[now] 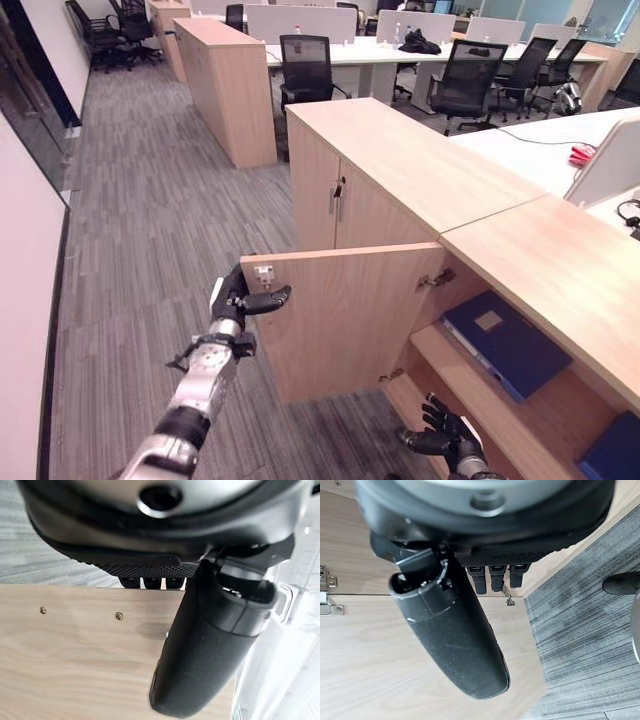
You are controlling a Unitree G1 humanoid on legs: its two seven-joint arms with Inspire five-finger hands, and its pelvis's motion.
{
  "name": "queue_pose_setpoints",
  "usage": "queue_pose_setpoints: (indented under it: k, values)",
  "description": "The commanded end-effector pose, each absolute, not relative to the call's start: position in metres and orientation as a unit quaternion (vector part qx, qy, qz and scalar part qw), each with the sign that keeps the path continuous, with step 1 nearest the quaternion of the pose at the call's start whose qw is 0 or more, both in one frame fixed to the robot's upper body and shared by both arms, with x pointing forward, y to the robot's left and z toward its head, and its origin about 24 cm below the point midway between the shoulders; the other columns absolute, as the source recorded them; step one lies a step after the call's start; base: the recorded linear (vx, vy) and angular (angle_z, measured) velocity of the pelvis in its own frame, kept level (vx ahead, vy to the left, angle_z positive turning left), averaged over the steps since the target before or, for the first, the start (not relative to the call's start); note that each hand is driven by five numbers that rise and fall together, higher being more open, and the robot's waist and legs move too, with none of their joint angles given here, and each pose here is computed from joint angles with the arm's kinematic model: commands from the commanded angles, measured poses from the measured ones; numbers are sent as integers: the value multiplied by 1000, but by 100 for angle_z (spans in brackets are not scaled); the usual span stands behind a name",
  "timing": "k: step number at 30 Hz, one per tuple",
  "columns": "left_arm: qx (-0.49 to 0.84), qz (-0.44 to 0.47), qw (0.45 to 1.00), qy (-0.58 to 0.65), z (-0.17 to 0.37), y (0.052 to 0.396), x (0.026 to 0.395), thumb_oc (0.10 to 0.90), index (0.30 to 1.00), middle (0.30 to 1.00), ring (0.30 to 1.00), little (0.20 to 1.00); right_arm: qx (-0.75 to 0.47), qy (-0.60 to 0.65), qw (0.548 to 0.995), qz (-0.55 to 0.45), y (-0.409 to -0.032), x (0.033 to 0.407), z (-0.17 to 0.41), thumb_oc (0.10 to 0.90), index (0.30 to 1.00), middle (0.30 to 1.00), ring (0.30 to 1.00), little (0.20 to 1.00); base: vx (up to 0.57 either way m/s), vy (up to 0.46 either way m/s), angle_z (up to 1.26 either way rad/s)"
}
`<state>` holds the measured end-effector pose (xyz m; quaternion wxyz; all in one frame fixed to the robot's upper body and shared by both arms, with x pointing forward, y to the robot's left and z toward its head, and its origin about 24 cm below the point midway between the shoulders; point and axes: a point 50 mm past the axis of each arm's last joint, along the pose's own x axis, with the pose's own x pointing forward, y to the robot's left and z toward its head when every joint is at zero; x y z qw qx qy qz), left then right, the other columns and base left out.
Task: Put the empty folder in the office cabinet
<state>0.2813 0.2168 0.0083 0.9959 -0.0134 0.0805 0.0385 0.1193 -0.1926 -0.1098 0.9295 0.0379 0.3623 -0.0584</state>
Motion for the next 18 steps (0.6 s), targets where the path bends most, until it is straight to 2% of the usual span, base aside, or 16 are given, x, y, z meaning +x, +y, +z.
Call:
queue_pose_setpoints:
  k: [1,7,14,18]
  values:
    - [-44,-141,984,-102,81,149,302,800,900,900,900,900,35,237,968,-76,-201,175,-74,800,900,900,900,900,-22,36,7]
    - [-59,-184,978,-84,71,156,273,800,900,900,900,900,44,232,968,-83,-198,178,-73,800,900,900,900,900,-74,3,0]
    - [-33,-171,981,-84,73,176,261,800,900,900,900,900,47,223,971,-72,-192,188,-70,800,900,900,900,900,-157,25,-16]
    - [-41,-152,984,-78,70,189,249,800,900,900,900,900,41,225,972,-60,-189,193,-70,800,900,900,900,900,-166,-20,-67]
